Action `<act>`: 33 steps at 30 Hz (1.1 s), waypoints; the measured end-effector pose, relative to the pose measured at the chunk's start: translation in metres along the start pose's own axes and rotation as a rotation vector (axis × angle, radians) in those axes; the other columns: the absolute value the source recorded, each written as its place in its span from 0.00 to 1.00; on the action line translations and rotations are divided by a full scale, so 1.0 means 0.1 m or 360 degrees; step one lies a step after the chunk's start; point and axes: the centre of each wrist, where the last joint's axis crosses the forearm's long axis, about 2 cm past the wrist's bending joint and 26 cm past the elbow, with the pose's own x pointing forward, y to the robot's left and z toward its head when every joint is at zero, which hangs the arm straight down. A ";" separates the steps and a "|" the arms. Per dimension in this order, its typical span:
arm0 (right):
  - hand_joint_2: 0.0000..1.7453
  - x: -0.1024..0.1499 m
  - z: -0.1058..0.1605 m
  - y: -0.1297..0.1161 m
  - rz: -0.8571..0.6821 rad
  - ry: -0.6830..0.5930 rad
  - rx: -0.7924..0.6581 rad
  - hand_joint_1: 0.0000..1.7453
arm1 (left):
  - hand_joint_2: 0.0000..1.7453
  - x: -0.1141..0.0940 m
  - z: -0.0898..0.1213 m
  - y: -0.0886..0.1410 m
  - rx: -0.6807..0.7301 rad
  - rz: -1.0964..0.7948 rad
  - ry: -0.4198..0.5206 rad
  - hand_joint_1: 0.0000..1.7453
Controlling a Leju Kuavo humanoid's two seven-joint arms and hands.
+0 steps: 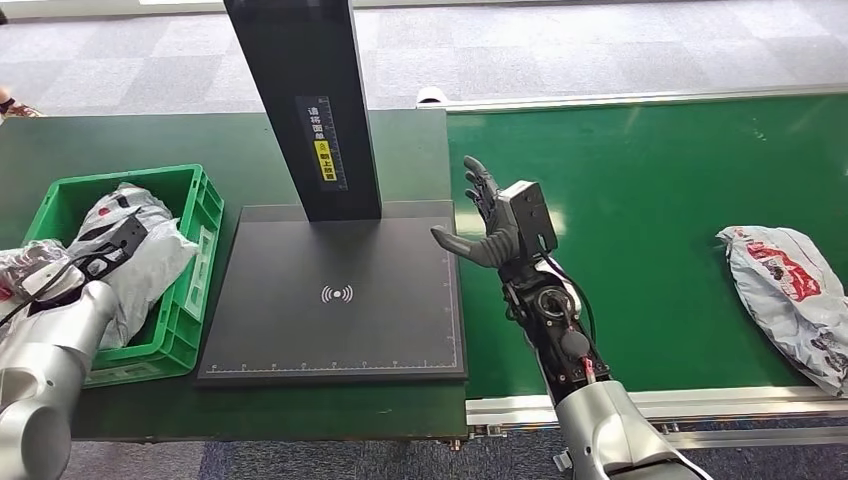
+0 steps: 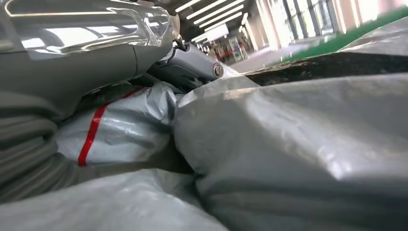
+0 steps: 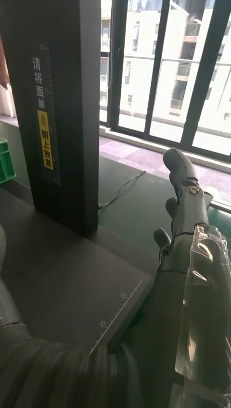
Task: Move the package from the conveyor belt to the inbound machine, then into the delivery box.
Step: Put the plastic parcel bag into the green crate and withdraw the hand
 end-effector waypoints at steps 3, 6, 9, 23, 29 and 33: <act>1.00 0.00 0.00 0.01 0.0001 0.0012 0.0003 0.00 | 1.00 -0.02 0.00 -0.03 0.0033 0.0050 0.0015 0.00; 1.00 0.00 0.00 0.02 0.0005 0.0026 0.0005 0.00 | 1.00 -0.05 0.00 -0.05 0.0218 0.0147 -0.0003 0.00; 1.00 -0.01 0.00 0.02 0.0011 0.0028 0.0003 0.00 | 1.00 -0.06 0.02 -0.05 0.0466 0.0293 -0.0108 0.00; 1.00 -0.05 0.04 0.03 0.0024 0.0021 -0.0014 0.00 | 1.00 0.20 0.26 0.10 0.0890 0.0923 -0.0749 0.00; 1.00 -0.05 0.04 0.02 0.0029 0.0002 -0.0015 0.00 | 1.00 0.38 0.42 0.17 0.0987 0.1181 -0.0992 0.00; 1.00 -0.06 0.05 0.00 0.0038 -0.0021 -0.0031 0.00 | 1.00 0.57 0.63 0.16 0.0909 0.1661 -0.1175 0.00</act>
